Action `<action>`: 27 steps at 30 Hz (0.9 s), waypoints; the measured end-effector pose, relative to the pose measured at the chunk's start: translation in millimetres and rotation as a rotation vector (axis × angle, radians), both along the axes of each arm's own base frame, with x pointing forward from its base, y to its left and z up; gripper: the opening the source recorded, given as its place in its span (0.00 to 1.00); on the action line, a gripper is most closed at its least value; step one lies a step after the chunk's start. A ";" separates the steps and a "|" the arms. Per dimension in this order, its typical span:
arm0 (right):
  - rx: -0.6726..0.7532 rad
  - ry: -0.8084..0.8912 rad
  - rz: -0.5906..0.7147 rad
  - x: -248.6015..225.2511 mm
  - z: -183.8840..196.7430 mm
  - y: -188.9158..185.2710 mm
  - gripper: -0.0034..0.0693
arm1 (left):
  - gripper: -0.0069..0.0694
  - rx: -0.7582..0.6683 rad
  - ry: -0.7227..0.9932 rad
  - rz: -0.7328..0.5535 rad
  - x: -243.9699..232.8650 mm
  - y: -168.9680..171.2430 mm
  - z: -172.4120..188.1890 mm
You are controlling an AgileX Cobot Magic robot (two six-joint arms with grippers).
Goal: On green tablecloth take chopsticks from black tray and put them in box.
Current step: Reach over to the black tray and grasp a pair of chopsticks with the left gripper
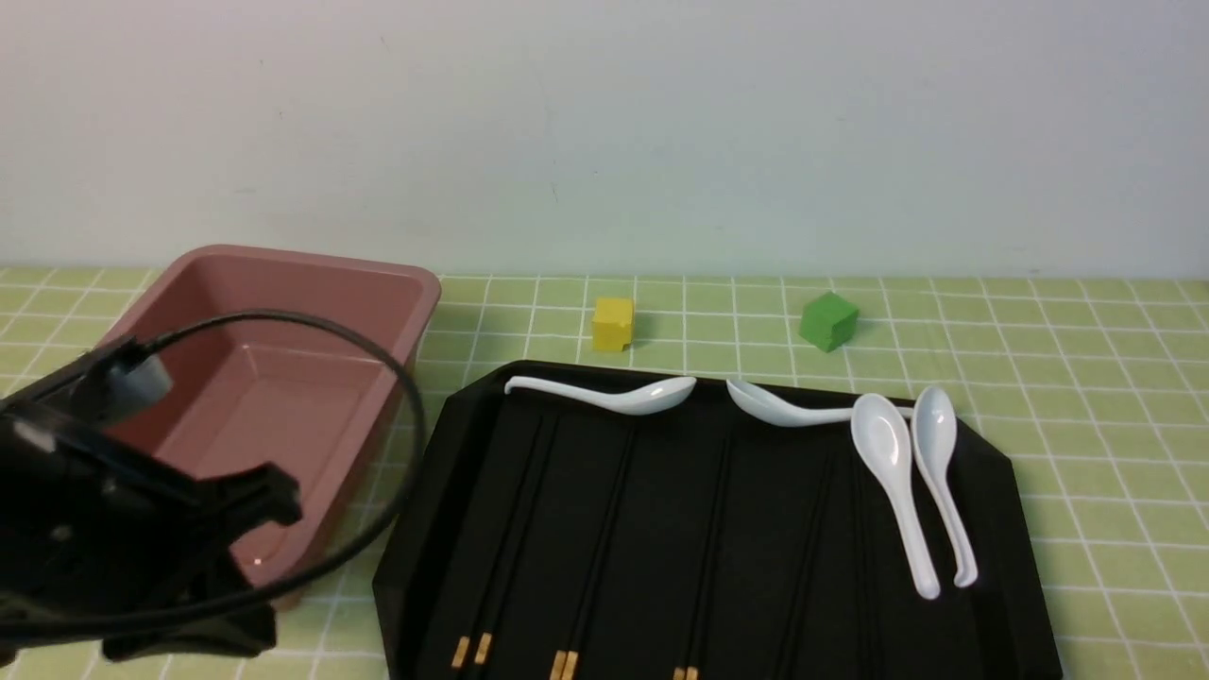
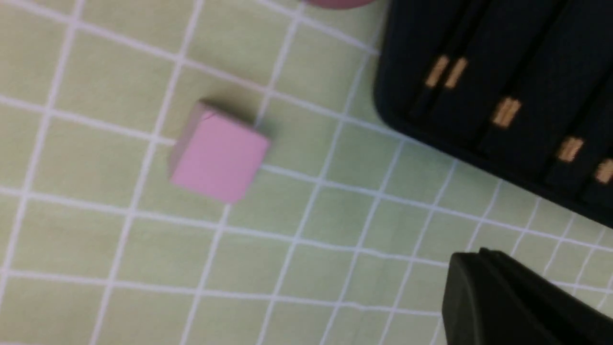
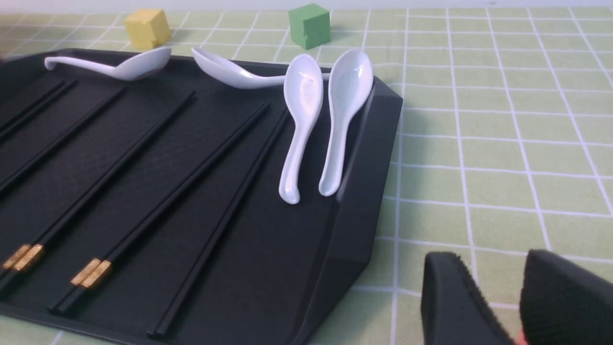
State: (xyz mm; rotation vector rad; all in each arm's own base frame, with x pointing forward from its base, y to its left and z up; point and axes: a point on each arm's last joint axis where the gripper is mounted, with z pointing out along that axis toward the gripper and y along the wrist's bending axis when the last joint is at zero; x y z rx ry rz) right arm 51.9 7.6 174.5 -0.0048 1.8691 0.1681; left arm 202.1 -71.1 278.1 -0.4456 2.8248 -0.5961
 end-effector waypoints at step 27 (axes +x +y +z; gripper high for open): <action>0.000 0.000 0.000 0.0 0.0 0.0 0.38 | 0.54 0.337 0.057 -0.245 103.5 -113.7 -97.9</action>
